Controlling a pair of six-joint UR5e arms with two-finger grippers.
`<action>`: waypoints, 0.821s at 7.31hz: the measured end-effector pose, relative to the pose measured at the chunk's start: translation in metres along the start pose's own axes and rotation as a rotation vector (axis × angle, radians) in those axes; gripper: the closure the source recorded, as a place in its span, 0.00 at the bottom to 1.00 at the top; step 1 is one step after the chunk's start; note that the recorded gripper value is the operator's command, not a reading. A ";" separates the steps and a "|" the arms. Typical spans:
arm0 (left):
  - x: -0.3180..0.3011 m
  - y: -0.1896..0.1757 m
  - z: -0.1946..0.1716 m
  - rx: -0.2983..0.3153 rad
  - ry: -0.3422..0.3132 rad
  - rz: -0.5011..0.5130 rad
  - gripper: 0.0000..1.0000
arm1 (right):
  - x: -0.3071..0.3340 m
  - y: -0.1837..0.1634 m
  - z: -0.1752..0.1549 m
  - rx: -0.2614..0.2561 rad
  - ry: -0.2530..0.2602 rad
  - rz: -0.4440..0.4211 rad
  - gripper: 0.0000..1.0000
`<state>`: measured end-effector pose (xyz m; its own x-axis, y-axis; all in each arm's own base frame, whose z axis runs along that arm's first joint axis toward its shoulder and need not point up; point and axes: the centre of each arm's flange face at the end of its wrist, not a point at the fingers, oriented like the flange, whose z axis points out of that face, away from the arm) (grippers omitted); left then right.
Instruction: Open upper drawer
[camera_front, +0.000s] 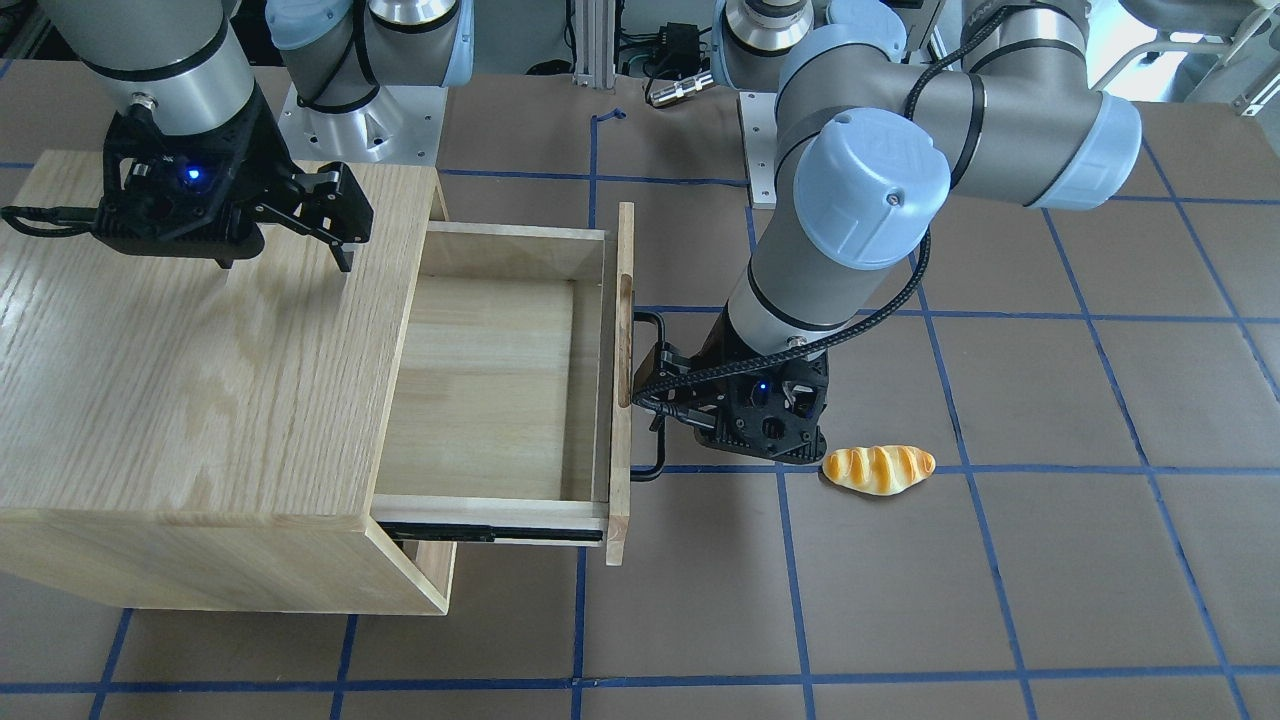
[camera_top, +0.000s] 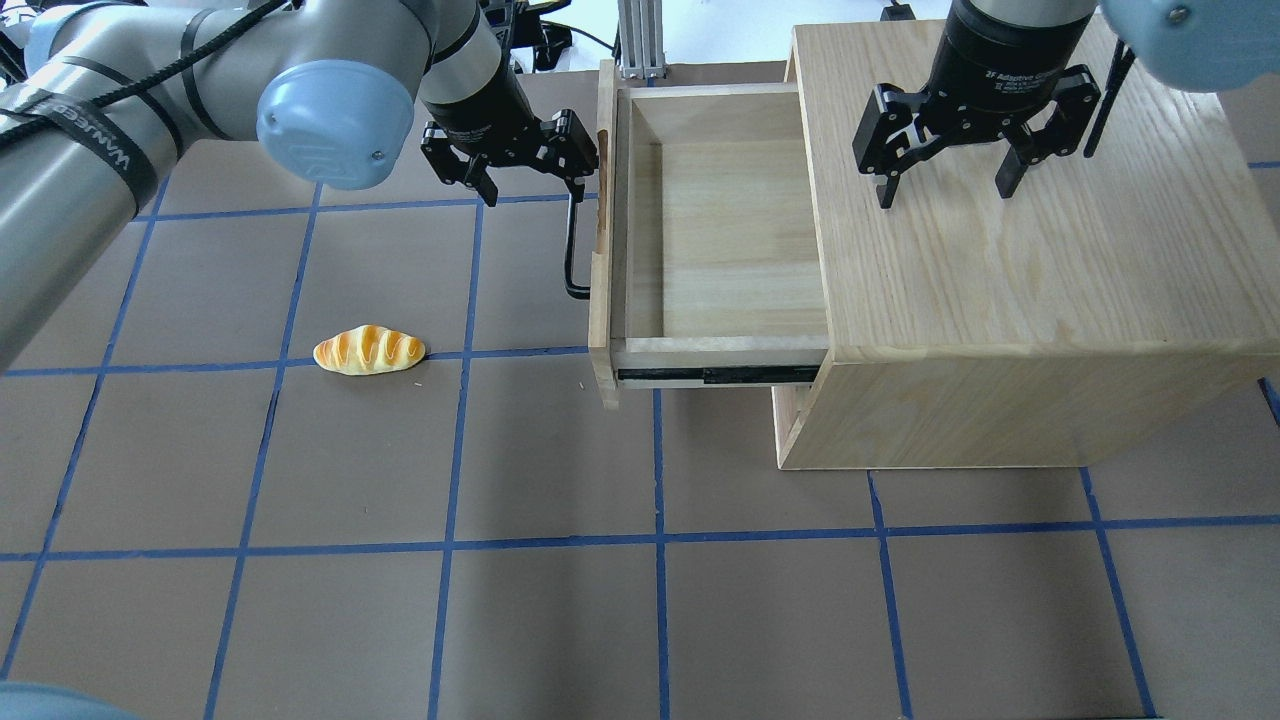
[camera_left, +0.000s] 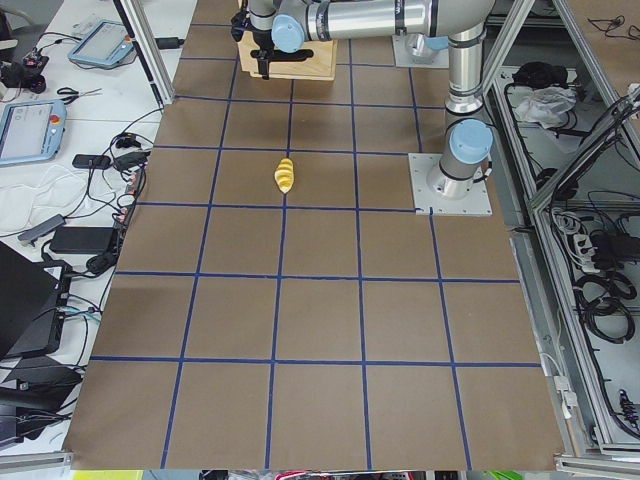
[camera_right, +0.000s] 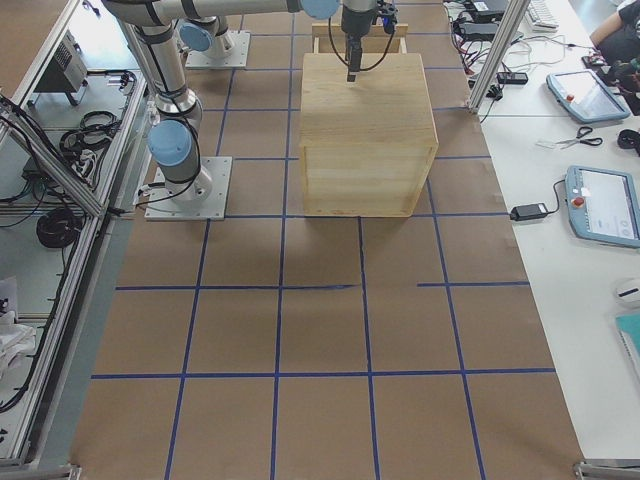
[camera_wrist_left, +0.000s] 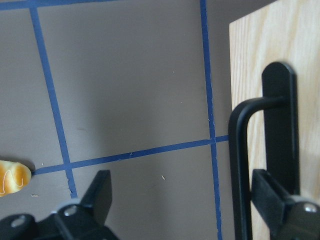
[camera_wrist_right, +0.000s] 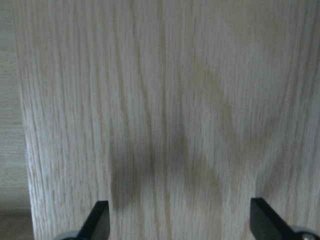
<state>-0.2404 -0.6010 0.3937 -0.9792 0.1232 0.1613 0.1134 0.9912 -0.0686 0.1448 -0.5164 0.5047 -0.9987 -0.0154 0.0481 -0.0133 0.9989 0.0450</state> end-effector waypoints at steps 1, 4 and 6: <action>-0.001 0.000 0.000 0.000 0.000 0.005 0.00 | 0.000 0.000 0.000 0.000 0.000 0.000 0.00; -0.005 0.006 -0.019 -0.015 -0.001 -0.008 0.00 | 0.000 0.000 0.000 0.000 0.000 0.001 0.00; -0.013 0.015 -0.057 -0.032 -0.014 -0.030 0.00 | 0.000 0.000 0.000 0.000 0.000 0.001 0.00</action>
<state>-0.2169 -0.5851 0.4466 -0.9845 0.0934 0.1486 0.0896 0.9955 -0.0321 0.1448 -0.5164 0.5047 -0.9987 -0.0143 0.0481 -0.0121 0.9989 0.0450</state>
